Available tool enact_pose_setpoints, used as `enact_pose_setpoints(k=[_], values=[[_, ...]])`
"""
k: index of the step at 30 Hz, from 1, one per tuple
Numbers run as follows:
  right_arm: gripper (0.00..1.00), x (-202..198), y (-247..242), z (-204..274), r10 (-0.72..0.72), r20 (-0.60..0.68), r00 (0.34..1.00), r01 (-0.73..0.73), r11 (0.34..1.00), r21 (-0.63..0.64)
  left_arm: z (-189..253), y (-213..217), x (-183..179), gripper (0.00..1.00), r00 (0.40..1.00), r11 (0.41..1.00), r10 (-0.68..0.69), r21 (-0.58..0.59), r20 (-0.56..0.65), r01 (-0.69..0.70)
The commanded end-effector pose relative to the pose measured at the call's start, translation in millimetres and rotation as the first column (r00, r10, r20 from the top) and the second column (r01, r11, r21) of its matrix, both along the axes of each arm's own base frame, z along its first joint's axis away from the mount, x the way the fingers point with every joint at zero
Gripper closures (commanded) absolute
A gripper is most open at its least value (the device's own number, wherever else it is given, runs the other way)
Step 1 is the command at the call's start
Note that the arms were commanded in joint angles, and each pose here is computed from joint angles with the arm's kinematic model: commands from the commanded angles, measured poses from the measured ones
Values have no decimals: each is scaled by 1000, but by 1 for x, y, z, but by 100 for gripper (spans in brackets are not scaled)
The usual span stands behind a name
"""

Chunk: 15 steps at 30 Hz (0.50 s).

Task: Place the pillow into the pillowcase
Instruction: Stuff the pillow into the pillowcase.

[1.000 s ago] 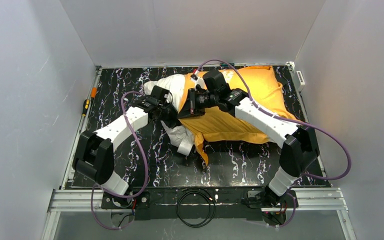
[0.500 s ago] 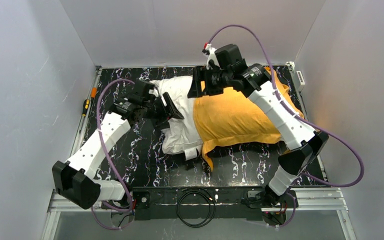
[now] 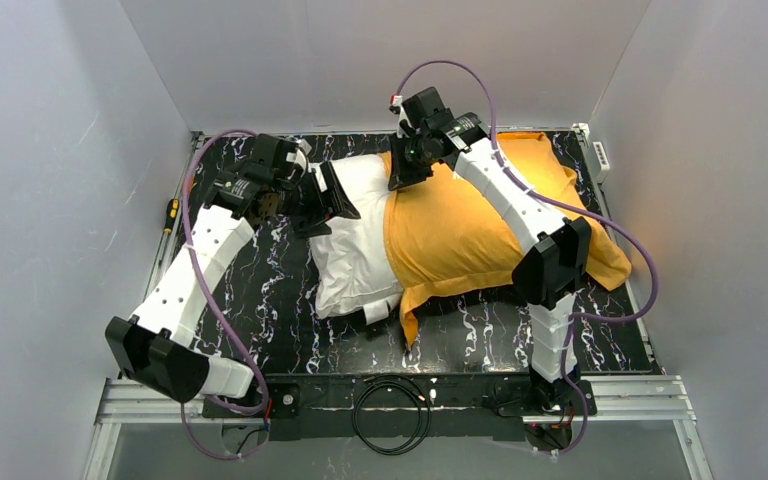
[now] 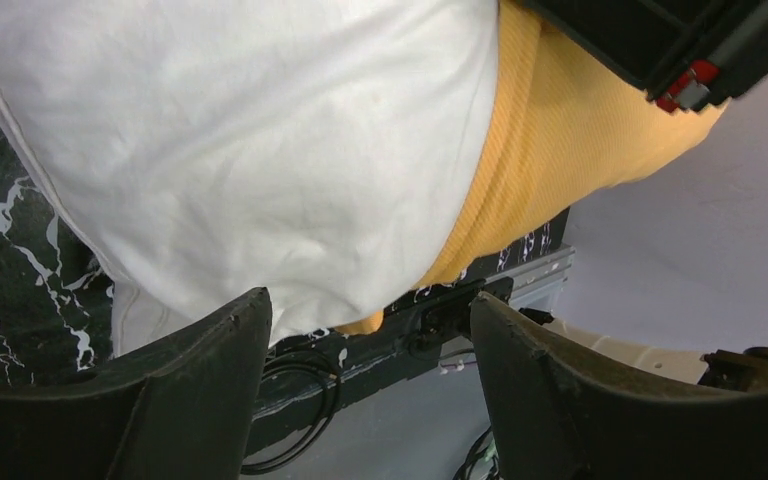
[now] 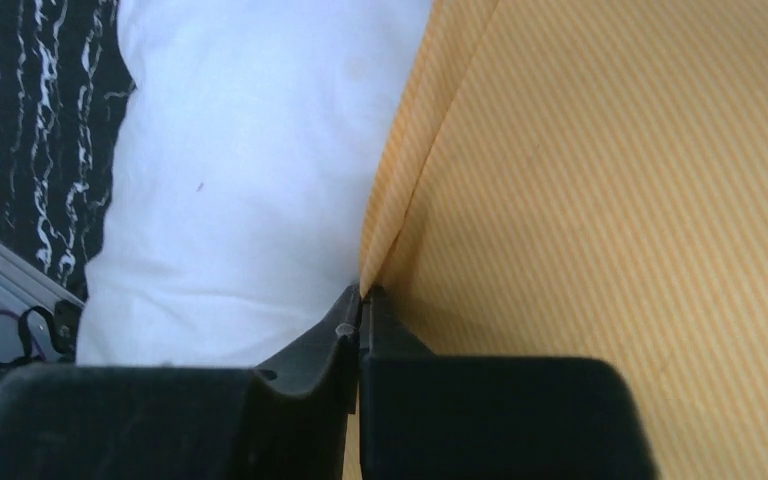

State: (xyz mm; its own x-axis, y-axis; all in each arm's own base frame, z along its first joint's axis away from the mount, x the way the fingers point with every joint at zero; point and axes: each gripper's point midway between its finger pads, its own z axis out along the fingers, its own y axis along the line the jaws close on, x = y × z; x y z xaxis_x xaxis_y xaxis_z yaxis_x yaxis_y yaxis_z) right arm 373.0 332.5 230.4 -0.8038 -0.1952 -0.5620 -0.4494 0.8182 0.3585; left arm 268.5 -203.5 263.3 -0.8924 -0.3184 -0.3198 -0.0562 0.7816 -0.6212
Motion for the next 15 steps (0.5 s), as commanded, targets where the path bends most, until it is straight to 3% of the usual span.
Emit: enact_pose_setpoints(k=[1, 5, 7, 9, 11, 15], values=[[99, 0, -3, 48, 0, 85, 996, -3, 999, 38, 1, 3, 20, 28, 1000, 1000, 5, 21, 2, -5], [99, -12, -7, 84, 10, 115, 993, -22, 995, 97, -20, -15, 54, 28, 998, 999, 28, -36, -54, -30], [99, -22, -5, 96, 30, 104, 994, -46, 987, 155, -34, -28, 70, 35, 997, 996, 29, -77, -78, -35], [99, -31, 0, 111, 45, 103, 994, -68, 972, 227, -49, -38, 78, 50, 994, 994, 23, -108, -110, -35], [99, -39, 7, 131, 69, 107, 992, -100, 943, 319, -60, -47, 83, 74, 992, 990, 13, -139, -128, -31], [99, -54, 37, 162, 168, 92, 981, -191, 833, 520, -58, -76, 83, 92, 994, 973, -32, -229, -102, 8]])
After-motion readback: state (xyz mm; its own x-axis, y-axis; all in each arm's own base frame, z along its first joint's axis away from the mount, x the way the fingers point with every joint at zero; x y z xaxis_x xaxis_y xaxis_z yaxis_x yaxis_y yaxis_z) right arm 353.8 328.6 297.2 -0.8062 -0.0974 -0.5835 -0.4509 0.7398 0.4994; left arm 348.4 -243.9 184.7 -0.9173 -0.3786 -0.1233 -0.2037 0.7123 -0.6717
